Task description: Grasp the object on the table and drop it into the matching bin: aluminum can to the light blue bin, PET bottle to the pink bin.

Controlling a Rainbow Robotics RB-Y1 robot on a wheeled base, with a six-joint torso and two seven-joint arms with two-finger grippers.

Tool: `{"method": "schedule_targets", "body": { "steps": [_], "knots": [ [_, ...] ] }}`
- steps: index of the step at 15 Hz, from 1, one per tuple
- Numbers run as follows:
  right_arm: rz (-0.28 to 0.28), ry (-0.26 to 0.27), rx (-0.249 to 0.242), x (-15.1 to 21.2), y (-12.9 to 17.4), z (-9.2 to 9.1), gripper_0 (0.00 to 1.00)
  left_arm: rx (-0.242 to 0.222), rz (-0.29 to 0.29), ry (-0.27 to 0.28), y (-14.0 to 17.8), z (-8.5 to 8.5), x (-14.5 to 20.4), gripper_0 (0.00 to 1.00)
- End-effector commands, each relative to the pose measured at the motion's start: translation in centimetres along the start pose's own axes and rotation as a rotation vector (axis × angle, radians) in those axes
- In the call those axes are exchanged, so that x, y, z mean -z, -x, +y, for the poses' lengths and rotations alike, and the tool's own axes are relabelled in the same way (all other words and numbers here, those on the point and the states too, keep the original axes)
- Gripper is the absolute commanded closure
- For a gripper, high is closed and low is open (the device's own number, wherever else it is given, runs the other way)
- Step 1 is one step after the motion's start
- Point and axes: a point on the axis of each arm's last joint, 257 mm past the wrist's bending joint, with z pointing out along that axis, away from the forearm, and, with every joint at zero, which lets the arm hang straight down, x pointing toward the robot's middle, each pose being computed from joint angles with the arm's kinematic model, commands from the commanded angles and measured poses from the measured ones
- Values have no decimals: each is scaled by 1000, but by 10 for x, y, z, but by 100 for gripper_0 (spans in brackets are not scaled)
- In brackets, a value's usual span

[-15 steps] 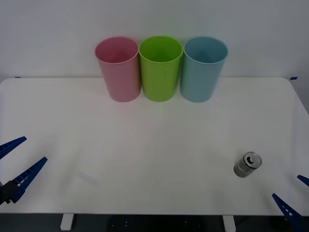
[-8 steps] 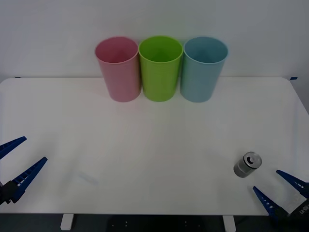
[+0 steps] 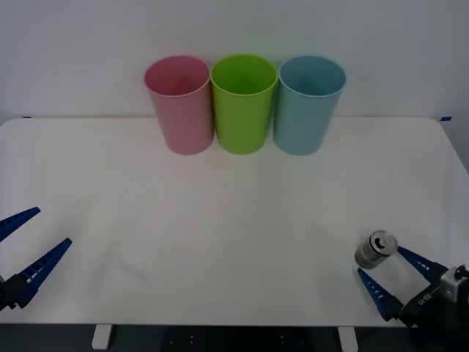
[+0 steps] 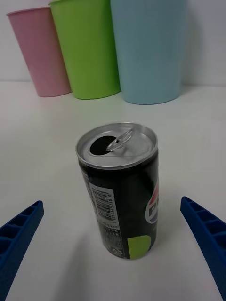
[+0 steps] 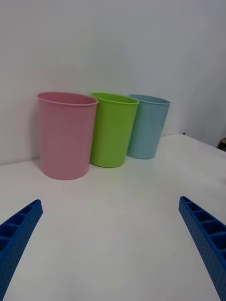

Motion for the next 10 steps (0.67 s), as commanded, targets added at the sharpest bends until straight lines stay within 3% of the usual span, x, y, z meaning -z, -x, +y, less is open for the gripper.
{"method": "schedule_targets", "body": {
  "steps": [1, 10],
  "knots": [
    [-1, -8, 5, -15, 1, 1, 0, 0, 0, 0, 0, 0, 0, 0],
    [5, -23, 11, -41, 3, 0, 0, 0, 0, 0, 0, 0, 0, 0]
  ]
}}
